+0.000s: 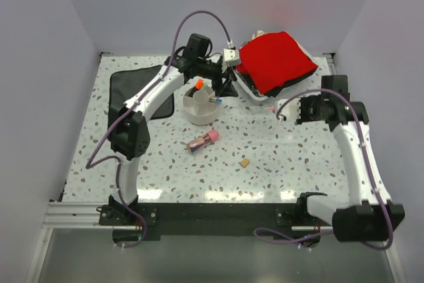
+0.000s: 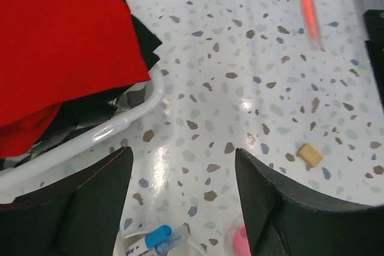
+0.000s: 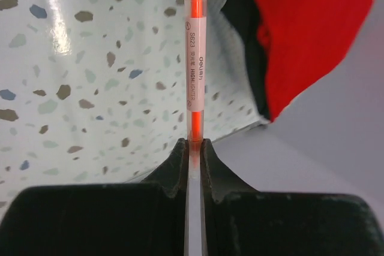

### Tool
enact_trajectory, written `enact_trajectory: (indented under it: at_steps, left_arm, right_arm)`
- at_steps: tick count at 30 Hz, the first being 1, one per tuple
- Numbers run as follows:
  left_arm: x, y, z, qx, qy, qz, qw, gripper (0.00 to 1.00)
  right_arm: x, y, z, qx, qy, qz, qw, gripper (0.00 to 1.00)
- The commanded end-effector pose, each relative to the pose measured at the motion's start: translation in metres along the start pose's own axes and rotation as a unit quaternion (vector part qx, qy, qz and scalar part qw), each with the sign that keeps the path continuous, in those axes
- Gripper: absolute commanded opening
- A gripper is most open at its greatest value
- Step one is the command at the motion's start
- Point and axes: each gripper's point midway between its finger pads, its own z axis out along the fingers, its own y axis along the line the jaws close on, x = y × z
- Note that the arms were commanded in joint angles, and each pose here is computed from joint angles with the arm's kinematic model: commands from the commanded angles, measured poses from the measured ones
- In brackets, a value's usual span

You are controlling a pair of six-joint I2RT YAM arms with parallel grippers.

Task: Sort the stationery into containers
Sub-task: Pick up the pen from the center of the board.

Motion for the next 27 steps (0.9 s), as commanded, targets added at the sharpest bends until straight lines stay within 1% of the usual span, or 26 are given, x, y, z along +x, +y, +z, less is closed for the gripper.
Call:
enact_trajectory:
  at_steps: [1, 2, 3, 4, 5, 6, 7, 8, 9, 10, 11, 12, 13, 14, 15, 16, 17, 18, 19, 20, 22, 25, 27]
  left_arm:
    - [-0.032, -0.049, -0.005, 0.146, -0.049, -0.042, 0.987, 0.69]
    - [-0.037, -0.059, -0.007, 0.176, -0.063, -0.054, 0.981, 0.68]
    - [-0.038, -0.065, -0.008, 0.192, -0.069, -0.067, 0.977, 0.68]
    - [-0.039, -0.071, -0.01, 0.209, -0.077, -0.079, 0.972, 0.68]
    - [-0.042, -0.084, -0.014, 0.247, -0.089, -0.115, 0.958, 0.68]
    - [-0.046, -0.087, -0.016, 0.264, -0.104, -0.117, 0.952, 0.68]
    - [-0.047, -0.094, -0.018, 0.287, -0.111, -0.133, 0.942, 0.68]
    - [-0.043, -0.111, -0.023, 0.329, -0.1, -0.203, 0.917, 0.67]
    - [-0.048, -0.109, -0.021, 0.335, -0.111, -0.171, 0.92, 0.67]
    - [-0.037, -0.12, -0.018, 0.35, -0.088, -0.223, 0.906, 0.65]
    - [-0.043, -0.127, -0.022, 0.349, -0.09, -0.212, 0.908, 0.65]
    - [-0.05, -0.124, -0.02, 0.34, -0.108, -0.153, 0.922, 0.66]
    - [-0.056, -0.132, -0.024, 0.346, -0.085, -0.205, 0.912, 0.66]
    - [-0.041, -0.139, -0.022, 0.347, -0.072, -0.238, 0.904, 0.66]
    - [-0.054, -0.141, -0.026, 0.334, -0.117, -0.109, 0.929, 0.66]
    - [-0.053, -0.154, -0.031, 0.347, -0.077, -0.211, 0.911, 0.66]
    - [-0.044, -0.15, -0.022, 0.343, -0.092, -0.146, 0.923, 0.65]
    - [-0.041, -0.151, -0.019, 0.348, -0.072, -0.182, 0.917, 0.63]
    - [-0.04, -0.152, -0.016, 0.352, -0.071, -0.178, 0.916, 0.61]
    - [-0.042, -0.15, -0.013, 0.355, -0.068, -0.2, 0.911, 0.6]
    - [-0.047, -0.153, -0.01, 0.36, -0.068, -0.197, 0.909, 0.6]
    - [-0.049, -0.156, -0.005, 0.368, -0.061, -0.197, 0.907, 0.61]
    - [-0.049, -0.158, -0.002, 0.371, -0.059, -0.197, 0.905, 0.61]
  right_arm:
    - [-0.04, 0.019, -0.024, -0.005, -0.034, -0.173, 0.984, 0.0]
    - [-0.048, 0.02, -0.027, 0.002, -0.044, -0.194, 0.98, 0.0]
    - [-0.053, 0.02, -0.038, 0.021, -0.049, -0.211, 0.976, 0.0]
    - [-0.06, 0.02, -0.038, 0.032, -0.066, -0.233, 0.97, 0.0]
    - [-0.064, 0.021, -0.04, 0.04, -0.071, -0.246, 0.966, 0.0]
    - [-0.068, 0.022, -0.042, 0.049, -0.078, -0.259, 0.961, 0.0]
    - [-0.076, 0.021, -0.044, 0.068, -0.094, -0.274, 0.955, 0.0]
    - [-0.081, 0.021, -0.046, 0.074, -0.105, -0.283, 0.95, 0.0]
    - [-0.084, 0.022, -0.044, 0.077, -0.114, -0.291, 0.947, 0.0]
    - [-0.092, 0.022, -0.044, 0.088, -0.131, -0.308, 0.938, 0.0]
    - [-0.093, 0.022, -0.042, 0.092, -0.135, -0.316, 0.935, 0.0]
    - [-0.096, 0.021, -0.04, 0.098, -0.138, -0.329, 0.929, 0.0]
    - [-0.097, 0.018, -0.037, 0.107, -0.141, -0.336, 0.925, 0.0]
    - [-0.102, 0.016, -0.036, 0.114, -0.151, -0.34, 0.921, 0.0]
    - [-0.104, 0.013, -0.036, 0.121, -0.156, -0.344, 0.918, 0.0]
    - [-0.107, 0.009, -0.036, 0.129, -0.159, -0.349, 0.914, 0.0]
    - [-0.11, 0.008, -0.035, 0.131, -0.166, -0.354, 0.911, 0.0]
    - [-0.112, 0.005, -0.034, 0.137, -0.166, -0.366, 0.906, 0.0]
    - [-0.113, 0.003, -0.031, 0.144, -0.168, -0.373, 0.901, 0.0]
    - [-0.114, 0.002, -0.029, 0.148, -0.17, -0.379, 0.898, 0.0]
    - [-0.12, 0.0, -0.026, 0.155, -0.177, -0.403, 0.884, 0.0]
    - [-0.125, -0.001, -0.02, 0.148, -0.188, -0.417, 0.877, 0.0]
    - [-0.127, -0.003, -0.016, 0.144, -0.191, -0.418, 0.876, 0.0]
